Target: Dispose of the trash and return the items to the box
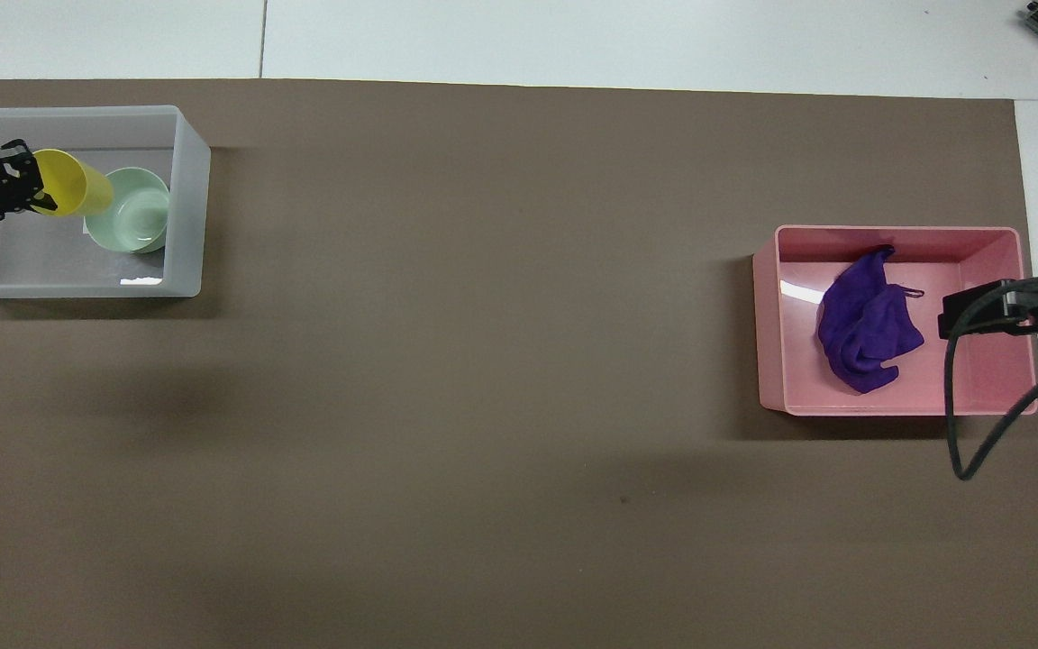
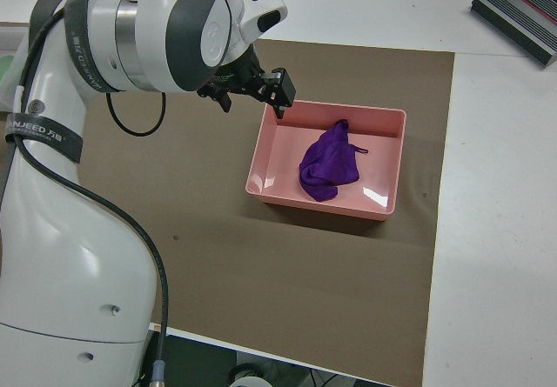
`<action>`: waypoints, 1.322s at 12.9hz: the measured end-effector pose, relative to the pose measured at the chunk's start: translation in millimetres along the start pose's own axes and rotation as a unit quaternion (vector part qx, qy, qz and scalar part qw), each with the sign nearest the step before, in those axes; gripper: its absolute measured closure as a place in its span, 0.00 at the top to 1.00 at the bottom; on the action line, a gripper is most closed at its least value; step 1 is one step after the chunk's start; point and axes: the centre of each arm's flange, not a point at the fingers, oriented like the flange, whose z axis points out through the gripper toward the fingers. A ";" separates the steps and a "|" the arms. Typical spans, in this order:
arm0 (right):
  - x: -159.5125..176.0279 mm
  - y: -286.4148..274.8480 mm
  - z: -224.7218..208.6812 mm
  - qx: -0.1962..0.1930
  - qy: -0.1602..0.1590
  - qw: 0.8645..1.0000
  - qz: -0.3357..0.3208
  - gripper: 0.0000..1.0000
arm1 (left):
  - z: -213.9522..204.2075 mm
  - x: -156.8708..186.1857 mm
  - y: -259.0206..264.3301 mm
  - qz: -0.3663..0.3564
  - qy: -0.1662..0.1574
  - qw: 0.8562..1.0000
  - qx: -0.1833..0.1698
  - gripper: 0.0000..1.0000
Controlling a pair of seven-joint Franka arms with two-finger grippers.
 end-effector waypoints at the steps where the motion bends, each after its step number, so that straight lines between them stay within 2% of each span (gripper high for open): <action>1: 0.0 0.2 0.0 0.000 0.000 1.000 0.000 1.00 | 7.0 -1.6 4.5 0.003 -0.005 1.000 0.001 0.04; 5: -0.3 -3.2 0.0 0.011 -0.001 1.000 -0.003 1.00 | 32.4 -5.2 13.9 0.011 -0.022 1.000 0.007 0.06; 6: -0.4 -4.5 -0.1 0.012 -0.001 1.000 -0.005 1.00 | 34.1 -4.5 12.4 0.010 -0.023 1.000 0.008 0.13; 10: -0.5 -5.4 -0.3 0.012 -0.001 1.000 -0.009 1.00 | 30.2 -2.6 10.6 0.010 -0.020 1.000 0.007 0.60; 13: -0.5 -5.4 -0.2 0.012 -0.001 1.000 -0.009 1.00 | 7.8 -6.0 16.0 0.018 -0.018 1.000 0.005 0.94; 14: -0.5 -5.4 -0.2 0.012 -0.001 1.000 -0.009 1.00 | -6.0 -11.2 19.9 0.028 -0.021 0.999 0.005 1.00; 17: -0.5 -5.4 -0.2 0.012 -0.001 1.000 -0.009 1.00 | -59.6 -34.0 29.8 0.075 -0.023 0.997 0.007 1.00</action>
